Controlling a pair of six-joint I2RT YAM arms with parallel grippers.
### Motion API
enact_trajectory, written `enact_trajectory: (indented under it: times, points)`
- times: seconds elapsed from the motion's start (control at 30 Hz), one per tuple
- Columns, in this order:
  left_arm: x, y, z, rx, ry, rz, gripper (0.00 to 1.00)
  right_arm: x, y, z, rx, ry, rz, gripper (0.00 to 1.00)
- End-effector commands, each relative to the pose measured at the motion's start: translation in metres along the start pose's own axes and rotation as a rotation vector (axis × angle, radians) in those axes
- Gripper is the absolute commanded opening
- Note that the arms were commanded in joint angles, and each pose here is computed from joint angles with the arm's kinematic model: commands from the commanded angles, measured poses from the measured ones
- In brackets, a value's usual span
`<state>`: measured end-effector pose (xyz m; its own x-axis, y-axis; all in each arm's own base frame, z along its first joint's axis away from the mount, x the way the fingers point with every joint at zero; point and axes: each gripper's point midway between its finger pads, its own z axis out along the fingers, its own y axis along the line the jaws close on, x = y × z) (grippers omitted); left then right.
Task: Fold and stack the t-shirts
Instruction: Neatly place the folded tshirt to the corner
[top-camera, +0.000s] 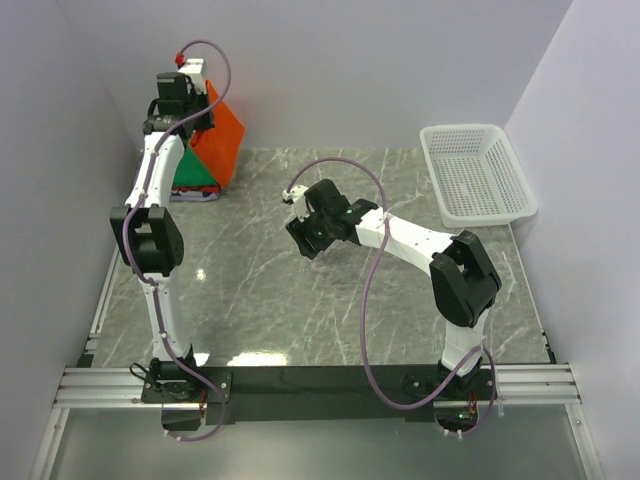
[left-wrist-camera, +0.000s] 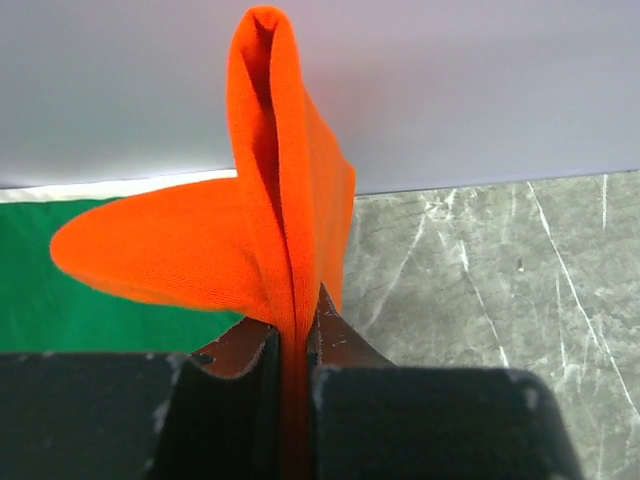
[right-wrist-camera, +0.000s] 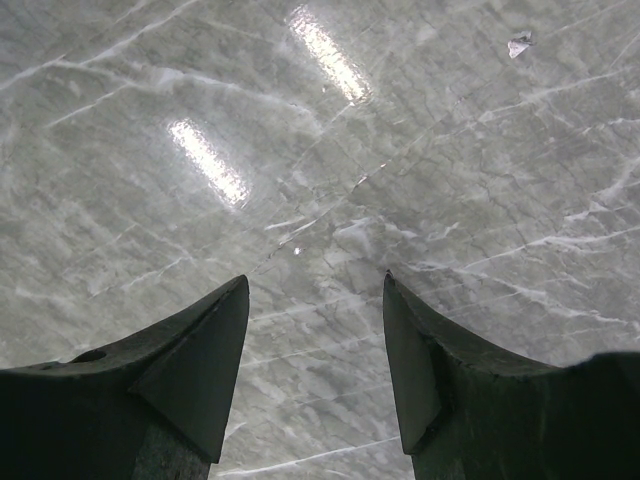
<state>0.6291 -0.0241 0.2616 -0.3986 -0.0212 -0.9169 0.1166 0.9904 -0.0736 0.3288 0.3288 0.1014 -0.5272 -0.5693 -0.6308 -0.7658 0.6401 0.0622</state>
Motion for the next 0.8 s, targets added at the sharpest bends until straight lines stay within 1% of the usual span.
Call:
enact_trajectory:
  times: [0.0,0.17,0.2,0.23,0.27,0.3,0.33,0.5,0.67,0.77]
  points:
    - [-0.055,0.014,-0.03,0.005,-0.139,0.012,0.0,-0.019,-0.001,-0.014,-0.001,-0.057,0.006,0.63]
    - [-0.04,0.041,-0.02,0.008,-0.109,0.015,0.0,-0.017,-0.001,-0.01,-0.004,-0.045,0.007,0.63]
    - [-0.036,0.053,-0.02,0.008,-0.102,0.009,0.01,-0.016,-0.001,-0.009,-0.004,-0.042,0.01,0.63]
    - [-0.033,0.053,-0.018,0.054,-0.099,0.009,0.01,-0.016,-0.001,-0.01,-0.004,-0.042,0.01,0.63]
    - [-0.026,0.058,-0.013,0.067,-0.089,0.001,0.01,-0.014,0.0,-0.007,-0.007,-0.036,0.009,0.63]
    - [-0.022,0.073,-0.012,0.061,-0.087,0.028,0.02,-0.014,0.0,-0.008,-0.007,-0.035,0.009,0.63]
    - [-0.019,0.076,-0.011,0.09,-0.086,0.037,0.02,-0.013,0.0,-0.007,-0.009,-0.032,0.009,0.63]
    - [0.003,0.109,0.002,0.102,-0.058,0.051,0.04,-0.011,0.001,-0.003,-0.018,-0.019,0.011,0.62]
    - [0.026,0.122,0.015,0.144,-0.032,0.097,0.06,-0.009,0.002,0.002,-0.026,-0.004,0.016,0.62]
    - [0.035,0.134,0.021,0.132,-0.032,0.11,0.06,-0.008,0.003,0.003,-0.031,0.003,0.019,0.61]
